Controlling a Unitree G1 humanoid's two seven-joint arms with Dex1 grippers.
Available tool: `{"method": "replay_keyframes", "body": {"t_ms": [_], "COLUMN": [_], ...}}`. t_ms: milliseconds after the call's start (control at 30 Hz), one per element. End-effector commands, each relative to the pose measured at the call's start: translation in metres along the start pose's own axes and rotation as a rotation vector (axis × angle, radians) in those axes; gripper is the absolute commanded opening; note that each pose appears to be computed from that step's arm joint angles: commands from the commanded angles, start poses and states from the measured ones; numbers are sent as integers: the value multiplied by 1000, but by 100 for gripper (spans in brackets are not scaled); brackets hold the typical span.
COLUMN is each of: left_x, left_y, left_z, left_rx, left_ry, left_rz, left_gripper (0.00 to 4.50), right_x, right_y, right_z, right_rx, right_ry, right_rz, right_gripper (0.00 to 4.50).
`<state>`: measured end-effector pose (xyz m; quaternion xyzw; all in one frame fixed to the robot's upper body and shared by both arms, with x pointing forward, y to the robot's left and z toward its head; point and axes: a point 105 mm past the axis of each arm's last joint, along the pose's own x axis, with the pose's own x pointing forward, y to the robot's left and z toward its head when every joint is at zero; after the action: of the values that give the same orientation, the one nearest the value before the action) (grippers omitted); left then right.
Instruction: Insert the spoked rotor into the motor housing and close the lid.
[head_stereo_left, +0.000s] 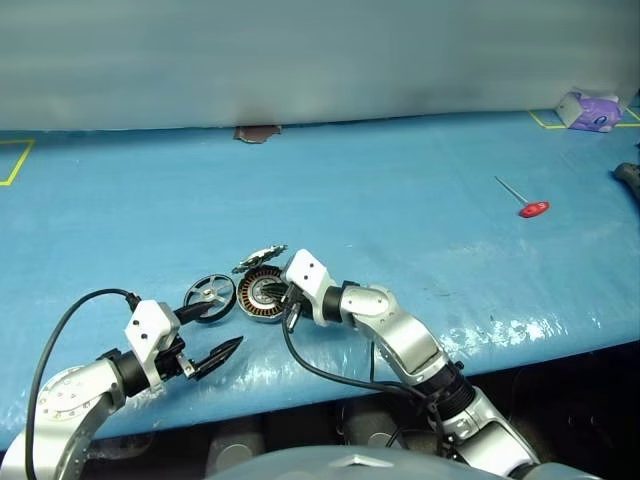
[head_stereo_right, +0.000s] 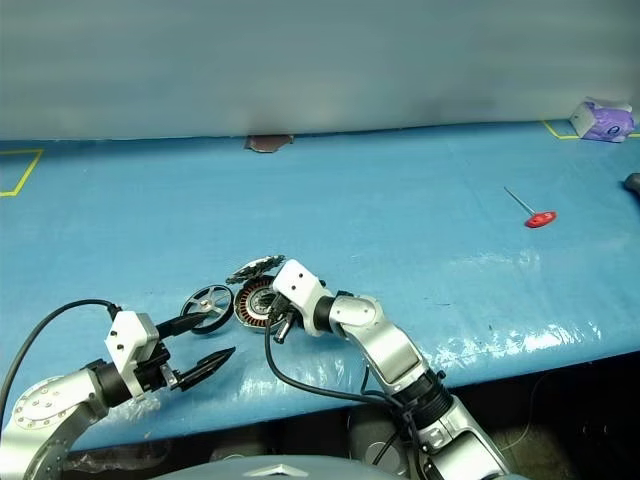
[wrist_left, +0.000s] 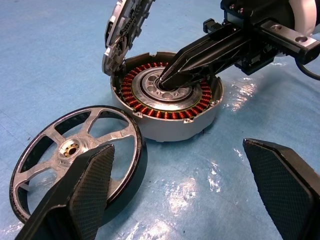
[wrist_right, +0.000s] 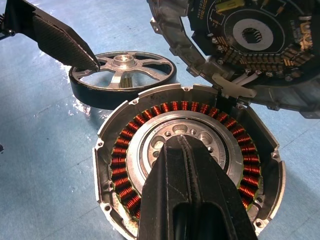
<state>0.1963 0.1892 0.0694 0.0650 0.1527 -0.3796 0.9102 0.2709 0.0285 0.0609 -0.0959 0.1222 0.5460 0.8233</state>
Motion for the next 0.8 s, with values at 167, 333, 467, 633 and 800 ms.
{"method": "replay_keyframes", "body": {"t_ms": [167, 333, 467, 633, 800], "left_x": [-1, -2, -3, -4, -7], "left_y": [-1, -1, -1, 2, 7], "left_z": [5, 5, 7, 16, 33], "left_rx": [11, 9, 11, 21, 30], "left_ry": [-13, -12, -16, -52, -112], "left_rz": [-6, -5, -5, -3, 4], "left_gripper": [450, 450, 450, 450, 450], "right_x": [2, 0, -8, -30, -47], "right_y": [-3, 7, 16, 29, 31], "right_z": [-4, 11, 25, 59, 77], "right_rx": [59, 85, 74, 70, 65], "right_ry": [73, 51, 15, -128, -202], "right_rz": [-44, 9, 66, 150, 163], "right_gripper": [3, 3, 3, 3, 3]}}
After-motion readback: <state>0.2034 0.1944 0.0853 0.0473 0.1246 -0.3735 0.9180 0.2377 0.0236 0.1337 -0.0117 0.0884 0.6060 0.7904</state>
